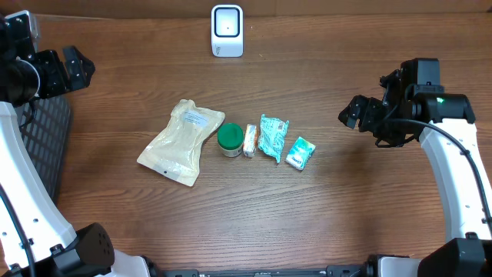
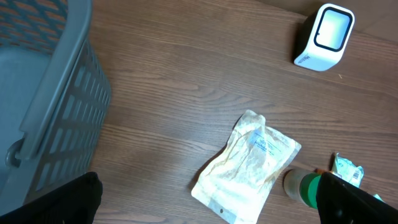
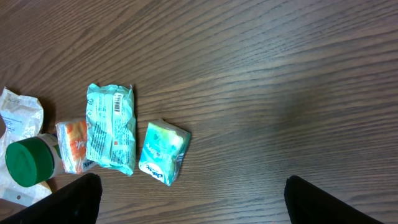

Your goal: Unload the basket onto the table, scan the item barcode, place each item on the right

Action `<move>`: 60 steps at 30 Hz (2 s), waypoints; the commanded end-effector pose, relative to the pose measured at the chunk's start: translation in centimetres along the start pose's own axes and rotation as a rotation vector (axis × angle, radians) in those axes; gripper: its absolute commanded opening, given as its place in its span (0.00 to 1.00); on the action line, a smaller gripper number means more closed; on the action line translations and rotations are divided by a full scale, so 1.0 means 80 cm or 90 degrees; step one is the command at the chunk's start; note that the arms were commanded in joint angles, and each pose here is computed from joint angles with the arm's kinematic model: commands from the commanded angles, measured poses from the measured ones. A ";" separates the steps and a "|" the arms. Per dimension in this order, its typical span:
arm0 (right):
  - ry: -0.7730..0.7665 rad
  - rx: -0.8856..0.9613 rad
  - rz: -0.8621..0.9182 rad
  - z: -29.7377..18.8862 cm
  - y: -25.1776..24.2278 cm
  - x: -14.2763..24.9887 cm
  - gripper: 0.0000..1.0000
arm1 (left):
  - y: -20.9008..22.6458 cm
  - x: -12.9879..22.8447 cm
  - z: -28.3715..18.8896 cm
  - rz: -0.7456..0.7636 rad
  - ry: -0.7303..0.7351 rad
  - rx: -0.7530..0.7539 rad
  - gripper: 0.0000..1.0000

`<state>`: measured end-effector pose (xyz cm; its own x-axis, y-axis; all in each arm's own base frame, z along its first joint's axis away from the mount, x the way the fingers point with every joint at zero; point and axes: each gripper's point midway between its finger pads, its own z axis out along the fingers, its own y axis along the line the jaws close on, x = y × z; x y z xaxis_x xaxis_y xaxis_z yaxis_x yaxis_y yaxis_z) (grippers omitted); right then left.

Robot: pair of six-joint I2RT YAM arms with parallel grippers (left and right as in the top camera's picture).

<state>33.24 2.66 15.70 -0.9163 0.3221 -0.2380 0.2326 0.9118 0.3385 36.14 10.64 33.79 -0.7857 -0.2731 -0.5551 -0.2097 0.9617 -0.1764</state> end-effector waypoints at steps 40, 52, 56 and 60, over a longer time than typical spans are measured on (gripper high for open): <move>-0.016 -0.008 -0.005 -0.006 0.006 -0.010 0.92 | -0.002 -0.001 0.002 0.011 0.001 -0.001 1.00; -0.019 -0.009 -0.006 -0.006 0.007 -0.011 0.92 | -0.002 -0.001 0.002 0.011 0.001 -0.001 1.00; -0.022 -0.010 -0.007 -0.006 0.007 -0.013 0.92 | -0.002 0.000 0.002 0.011 0.001 -0.001 1.00; -0.022 -0.010 -0.007 -0.006 0.007 -0.013 0.92 | -0.002 -0.001 0.002 0.011 0.001 -0.001 1.00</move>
<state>33.49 2.65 15.79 -0.9136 0.3219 -0.2486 0.2286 0.9119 0.3408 36.14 10.64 33.79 -0.7857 -0.2731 -0.5551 -0.2097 0.9617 -0.1764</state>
